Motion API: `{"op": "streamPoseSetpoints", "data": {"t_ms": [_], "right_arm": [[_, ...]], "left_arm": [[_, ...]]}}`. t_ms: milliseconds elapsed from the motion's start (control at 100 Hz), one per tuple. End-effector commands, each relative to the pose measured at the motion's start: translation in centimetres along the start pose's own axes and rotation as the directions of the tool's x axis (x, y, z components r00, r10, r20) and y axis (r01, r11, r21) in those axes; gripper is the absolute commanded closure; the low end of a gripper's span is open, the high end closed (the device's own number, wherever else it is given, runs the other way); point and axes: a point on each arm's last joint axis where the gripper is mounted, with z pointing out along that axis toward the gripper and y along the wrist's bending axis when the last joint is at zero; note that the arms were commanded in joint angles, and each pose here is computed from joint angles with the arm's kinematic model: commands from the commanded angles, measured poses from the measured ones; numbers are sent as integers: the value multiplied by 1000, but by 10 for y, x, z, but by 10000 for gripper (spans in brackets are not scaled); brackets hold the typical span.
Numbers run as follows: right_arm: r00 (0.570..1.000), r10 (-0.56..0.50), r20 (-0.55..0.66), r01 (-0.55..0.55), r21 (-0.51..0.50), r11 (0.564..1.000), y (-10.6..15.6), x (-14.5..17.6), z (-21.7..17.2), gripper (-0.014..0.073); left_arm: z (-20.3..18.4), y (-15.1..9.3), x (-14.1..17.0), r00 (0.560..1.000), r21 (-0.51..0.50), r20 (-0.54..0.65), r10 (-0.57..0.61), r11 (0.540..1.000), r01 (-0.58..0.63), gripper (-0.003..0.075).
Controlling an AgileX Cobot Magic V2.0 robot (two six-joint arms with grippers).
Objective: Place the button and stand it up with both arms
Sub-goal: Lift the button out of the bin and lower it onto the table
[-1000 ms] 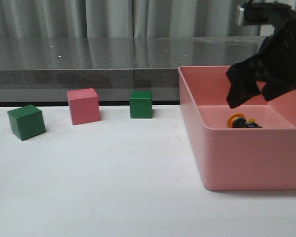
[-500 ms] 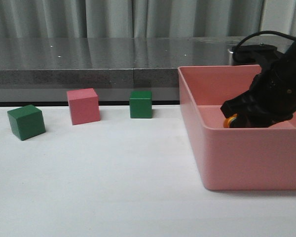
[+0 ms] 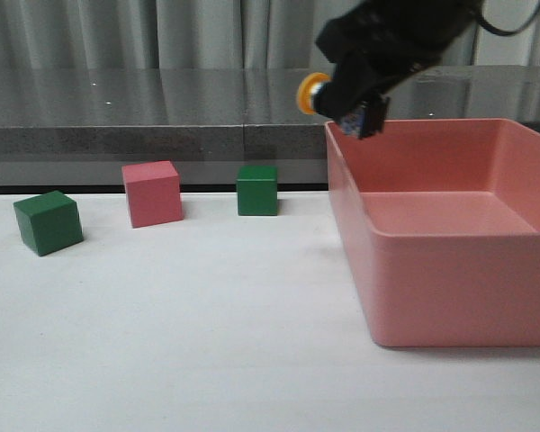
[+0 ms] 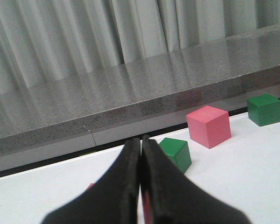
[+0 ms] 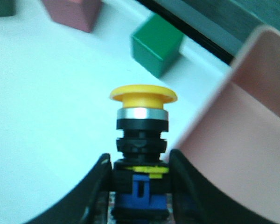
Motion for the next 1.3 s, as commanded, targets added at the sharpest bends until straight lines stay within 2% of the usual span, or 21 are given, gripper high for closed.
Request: {"op": "streamPoseSetpoints", "data": {"t_ms": [0,180,440,510,700,780,870,1040,1090,1180,1290], "right_arm": [[979,-188,74,192,-39,981,20,-34,-15,634],[905,-419,70,425,-142,894,57,-51,21,634],[779,-623,69,621,-222,752,92,-44,82,634],[757,-650,70,646,-232,727,98,-39,95,634],[760,-648,52,637,-264,725,105,-29,115,632],[764,-644,45,629,-274,727,106,-26,120,605],[768,-639,41,623,-281,730,107,-24,124,503],[775,-630,52,618,-273,738,107,-26,123,178],[776,-628,55,617,-268,739,106,-28,121,108],[781,-621,69,615,-254,746,105,-33,111,47],[807,-582,94,587,-227,777,102,-46,88,46]], "left_arm": [[1,-2,8,999,-6,32,-11,1000,11,739],[1,-2,8,999,-6,32,-11,1000,11,740],[1,-2,8,999,-6,32,-11,1000,11,740],[1,-2,8,999,-6,32,-11,1000,11,740],[1,-2,8,999,-6,32,-11,1000,11,740],[1,-2,8,999,-6,32,-11,1000,11,740],[1,-2,8,999,-6,32,-11,1000,11,740],[1,-2,8,999,-6,32,-11,1000,11,740],[1,-2,8,999,-6,32,-11,1000,11,740],[1,-2,8,999,-6,32,-11,1000,11,740],[1,-2,8,999,-6,32,-11,1000,11,740]]}}
